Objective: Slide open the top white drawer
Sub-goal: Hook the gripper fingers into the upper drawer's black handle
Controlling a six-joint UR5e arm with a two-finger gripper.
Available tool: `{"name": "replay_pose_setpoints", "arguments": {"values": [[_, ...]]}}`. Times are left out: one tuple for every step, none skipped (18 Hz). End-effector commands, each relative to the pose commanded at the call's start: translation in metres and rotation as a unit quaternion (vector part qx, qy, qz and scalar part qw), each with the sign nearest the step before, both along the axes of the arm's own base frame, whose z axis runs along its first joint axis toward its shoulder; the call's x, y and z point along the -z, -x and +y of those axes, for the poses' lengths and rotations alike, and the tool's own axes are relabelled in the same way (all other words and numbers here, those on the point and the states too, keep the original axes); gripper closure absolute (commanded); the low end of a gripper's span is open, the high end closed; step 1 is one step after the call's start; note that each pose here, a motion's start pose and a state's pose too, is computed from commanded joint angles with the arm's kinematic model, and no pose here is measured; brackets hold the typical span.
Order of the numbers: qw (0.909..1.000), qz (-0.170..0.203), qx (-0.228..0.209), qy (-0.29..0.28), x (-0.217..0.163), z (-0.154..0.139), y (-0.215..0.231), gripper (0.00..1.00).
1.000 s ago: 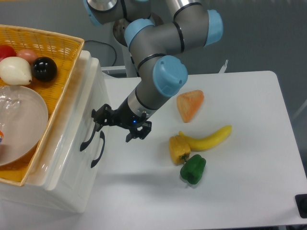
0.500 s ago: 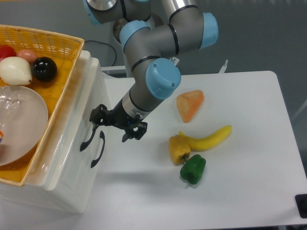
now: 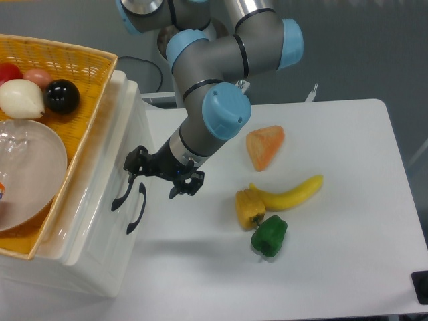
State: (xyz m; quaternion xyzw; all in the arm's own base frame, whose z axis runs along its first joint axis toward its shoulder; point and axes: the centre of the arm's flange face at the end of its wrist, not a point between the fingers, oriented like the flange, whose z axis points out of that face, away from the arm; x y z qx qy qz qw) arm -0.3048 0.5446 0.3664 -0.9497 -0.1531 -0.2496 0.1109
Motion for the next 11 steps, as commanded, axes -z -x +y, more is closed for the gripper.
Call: {"name": "replay_pose_setpoints", "arguments": {"values": [[1.0000,0.000,0.001,0.000,0.0000,0.0005,-0.0008,0.00],[1.0000,0.000,0.002,0.000,0.0000,0.0014,-0.0025,0.00],[1.0000,-0.001,0.003,0.001,0.0013,0.0015,-0.0037,0.00],[1.0000,0.000,0.004,0.001,0.0021,0.0012,-0.0038,0.00],[1.0000,0.000,0.004,0.001,0.0021,0.0012,-0.0038,0.00],[1.0000,-0.001,0.004,0.002,0.0030,0.0014,-0.0036,0.00],[1.0000,0.000,0.004,0.001,0.0029,0.0015,-0.0035,0.00],[1.0000,-0.001,0.004,0.002,0.0038,0.0018,-0.0033,0.00],[1.0000,-0.002,0.005,0.003,0.0056,0.0026,-0.0037,0.00],[1.0000,-0.001,0.006,0.002,0.0049,0.0038,-0.0051,0.00],[1.0000,-0.001,0.006,0.003,0.0058,0.0045,-0.0056,0.00]]}}
